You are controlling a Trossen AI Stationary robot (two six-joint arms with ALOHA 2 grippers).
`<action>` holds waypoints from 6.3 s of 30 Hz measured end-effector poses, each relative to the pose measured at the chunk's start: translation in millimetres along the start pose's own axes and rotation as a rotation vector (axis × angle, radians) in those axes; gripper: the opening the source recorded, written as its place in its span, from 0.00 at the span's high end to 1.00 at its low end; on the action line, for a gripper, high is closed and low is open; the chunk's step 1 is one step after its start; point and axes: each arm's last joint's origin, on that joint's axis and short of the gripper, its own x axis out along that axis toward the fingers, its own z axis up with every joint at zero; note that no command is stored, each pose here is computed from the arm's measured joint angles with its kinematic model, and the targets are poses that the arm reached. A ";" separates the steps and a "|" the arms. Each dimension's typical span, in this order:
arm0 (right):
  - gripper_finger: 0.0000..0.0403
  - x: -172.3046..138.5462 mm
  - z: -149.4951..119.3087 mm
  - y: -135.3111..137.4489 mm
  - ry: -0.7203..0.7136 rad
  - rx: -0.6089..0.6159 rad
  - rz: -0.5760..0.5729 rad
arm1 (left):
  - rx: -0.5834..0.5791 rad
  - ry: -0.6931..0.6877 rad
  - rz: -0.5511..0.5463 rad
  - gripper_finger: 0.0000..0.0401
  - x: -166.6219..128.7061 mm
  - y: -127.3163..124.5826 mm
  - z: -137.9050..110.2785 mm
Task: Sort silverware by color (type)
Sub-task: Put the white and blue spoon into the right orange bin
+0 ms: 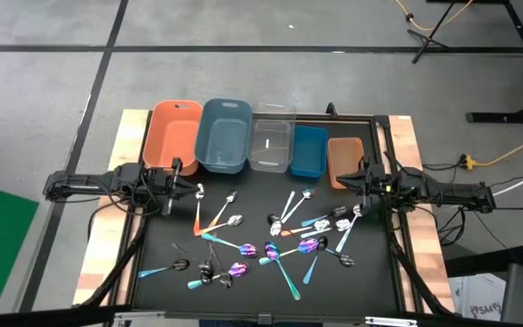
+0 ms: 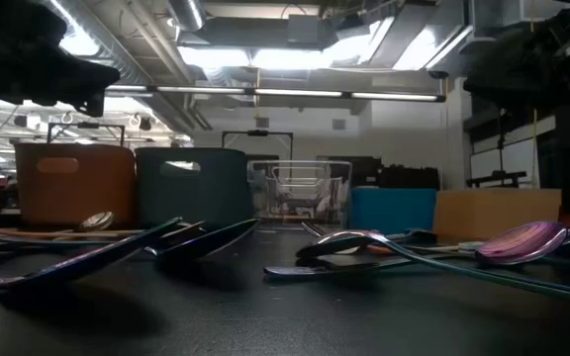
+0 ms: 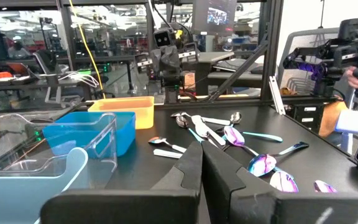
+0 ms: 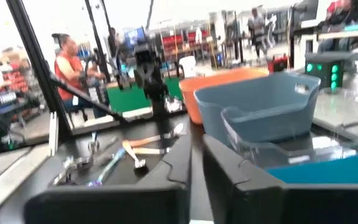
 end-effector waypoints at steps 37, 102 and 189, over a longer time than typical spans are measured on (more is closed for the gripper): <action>0.42 8.7 63.2 11.5 -0.204 -0.044 0.003 | 0.000 0.002 0.058 1.00 0.0 1.7 -0.2; 0.42 182.7 -42.7 18.8 1.136 -0.397 0.269 | 0.000 0.001 0.075 1.00 -0.1 2.2 -0.1; 1.00 235.7 65.4 42.9 1.327 -0.350 0.215 | 0.000 0.001 0.075 1.00 -0.1 2.2 0.0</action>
